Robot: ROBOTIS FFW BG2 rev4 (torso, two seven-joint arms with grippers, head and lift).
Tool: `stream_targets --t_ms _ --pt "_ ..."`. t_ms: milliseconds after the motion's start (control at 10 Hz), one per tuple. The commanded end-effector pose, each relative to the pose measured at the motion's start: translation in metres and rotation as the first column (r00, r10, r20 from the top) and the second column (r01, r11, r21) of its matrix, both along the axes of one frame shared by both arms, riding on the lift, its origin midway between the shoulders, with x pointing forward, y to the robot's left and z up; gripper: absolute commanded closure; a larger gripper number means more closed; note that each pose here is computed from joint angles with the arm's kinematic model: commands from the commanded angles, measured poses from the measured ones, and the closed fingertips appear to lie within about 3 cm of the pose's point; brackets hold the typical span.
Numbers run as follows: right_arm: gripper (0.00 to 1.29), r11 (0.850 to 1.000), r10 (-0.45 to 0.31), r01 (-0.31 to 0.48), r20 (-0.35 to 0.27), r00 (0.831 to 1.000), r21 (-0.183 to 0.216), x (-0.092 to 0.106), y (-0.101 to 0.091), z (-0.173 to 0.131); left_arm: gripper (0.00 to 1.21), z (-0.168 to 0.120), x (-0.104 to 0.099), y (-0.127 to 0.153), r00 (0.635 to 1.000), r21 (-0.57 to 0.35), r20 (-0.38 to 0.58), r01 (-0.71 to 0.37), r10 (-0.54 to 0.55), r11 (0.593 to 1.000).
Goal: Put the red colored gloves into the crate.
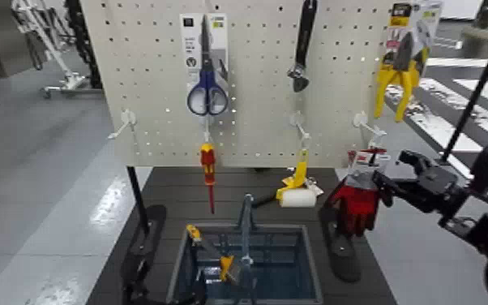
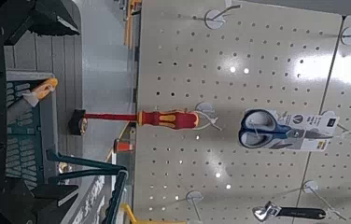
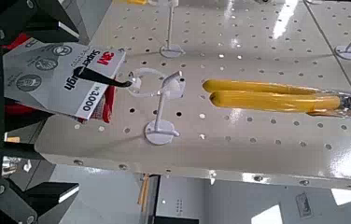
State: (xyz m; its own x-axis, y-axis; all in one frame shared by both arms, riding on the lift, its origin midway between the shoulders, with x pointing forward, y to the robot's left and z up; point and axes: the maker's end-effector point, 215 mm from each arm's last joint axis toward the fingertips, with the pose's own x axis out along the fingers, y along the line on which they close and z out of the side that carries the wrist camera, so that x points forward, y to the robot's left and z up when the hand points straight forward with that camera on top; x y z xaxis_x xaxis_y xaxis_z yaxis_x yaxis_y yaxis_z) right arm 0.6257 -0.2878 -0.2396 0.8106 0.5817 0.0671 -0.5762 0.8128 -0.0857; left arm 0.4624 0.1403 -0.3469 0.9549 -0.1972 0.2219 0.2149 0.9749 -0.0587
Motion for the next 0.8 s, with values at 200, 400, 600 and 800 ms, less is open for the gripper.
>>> stream_targets --t_ms 200,400,600,800 --pt "0.17 0.999 0.047 -0.047 -0.016 0.999 0.002 0.010 0.017 -0.004 0.11 0.000 0.001 -0.002 1.000 -0.005 0.000 0.000 0.000 1.000" --pt "0.17 0.998 0.067 -0.067 -0.023 0.997 0.003 0.015 0.025 -0.008 0.11 0.000 0.001 -0.002 1.000 -0.008 0.001 0.002 -0.002 1.000" --pt "0.17 0.997 0.081 -0.081 -0.028 0.996 0.006 0.016 0.032 -0.010 0.11 0.001 0.001 -0.004 1.000 -0.009 0.003 0.006 -0.006 1.000" --pt "0.18 0.996 0.095 -0.095 -0.029 0.995 -0.002 0.019 0.037 -0.008 0.11 0.000 0.002 -0.004 1.000 -0.008 0.003 0.006 -0.006 1.000"
